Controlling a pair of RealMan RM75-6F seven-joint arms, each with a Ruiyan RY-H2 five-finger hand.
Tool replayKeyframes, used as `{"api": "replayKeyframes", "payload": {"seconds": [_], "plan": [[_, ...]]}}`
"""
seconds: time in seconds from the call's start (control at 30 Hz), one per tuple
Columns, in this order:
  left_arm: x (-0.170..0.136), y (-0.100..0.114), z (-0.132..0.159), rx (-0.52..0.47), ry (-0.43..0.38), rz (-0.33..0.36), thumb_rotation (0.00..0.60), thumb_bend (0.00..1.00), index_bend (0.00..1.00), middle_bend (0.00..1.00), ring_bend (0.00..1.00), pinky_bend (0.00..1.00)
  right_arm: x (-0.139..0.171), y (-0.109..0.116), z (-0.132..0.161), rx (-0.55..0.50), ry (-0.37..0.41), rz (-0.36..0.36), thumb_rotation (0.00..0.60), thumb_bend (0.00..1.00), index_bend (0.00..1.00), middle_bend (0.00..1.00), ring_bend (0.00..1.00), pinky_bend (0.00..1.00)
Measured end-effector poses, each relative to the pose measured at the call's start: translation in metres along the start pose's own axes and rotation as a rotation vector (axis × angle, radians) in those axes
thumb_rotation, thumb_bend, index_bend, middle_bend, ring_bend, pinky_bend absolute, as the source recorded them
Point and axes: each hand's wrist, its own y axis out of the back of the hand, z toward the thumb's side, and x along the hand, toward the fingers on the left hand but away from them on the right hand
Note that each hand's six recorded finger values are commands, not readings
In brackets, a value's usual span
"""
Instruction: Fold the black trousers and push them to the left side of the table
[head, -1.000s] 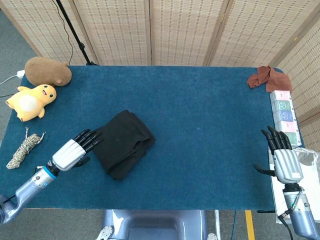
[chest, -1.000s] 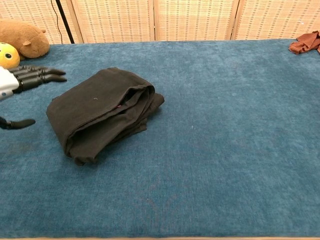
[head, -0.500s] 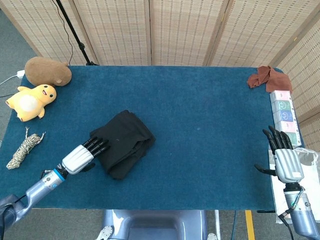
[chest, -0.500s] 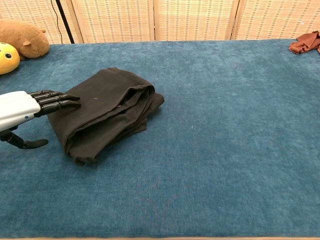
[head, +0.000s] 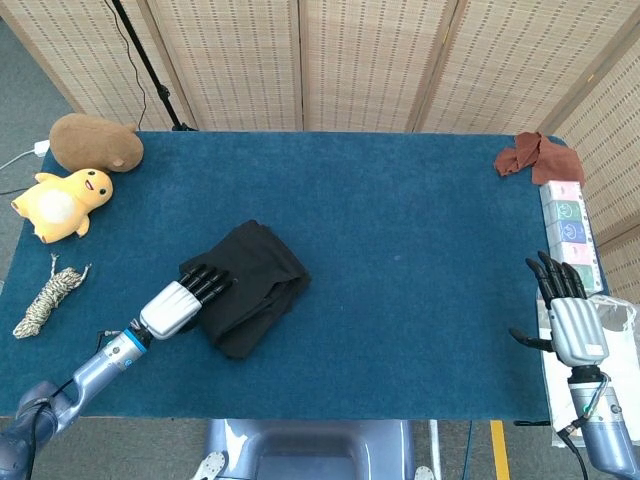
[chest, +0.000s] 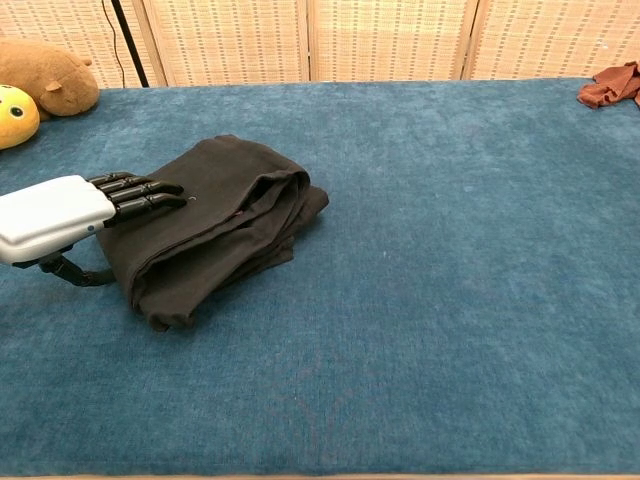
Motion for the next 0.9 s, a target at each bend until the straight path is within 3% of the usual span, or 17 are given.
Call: {"api": "replayKeyframes", "payload": {"seconds": [0.63,0.77,0.9], "plan": [[0.022,-0.002,0.007,0.031,0.021,0.038,0.600,0.31,0.08,0.00,0.02,0.08,0.001,0.000,0.002,-0.012,0.009,0.007,0.600,0.00,0.00,0.00,0.00,0.00],[0.024,0.001,0.009,0.038,0.016,0.057,0.600,0.31,0.09,0.04,0.08,0.08,0.001,0.000,0.002,-0.014,0.010,0.006,0.600,0.00,0.00,0.00,0.00,0.00],[0.026,0.003,0.010,0.054,0.019,0.072,0.600,0.31,0.19,0.14,0.18,0.08,0.001,0.000,0.002,-0.015,0.011,0.007,0.600,0.00,0.00,0.00,0.00,0.00]]}}
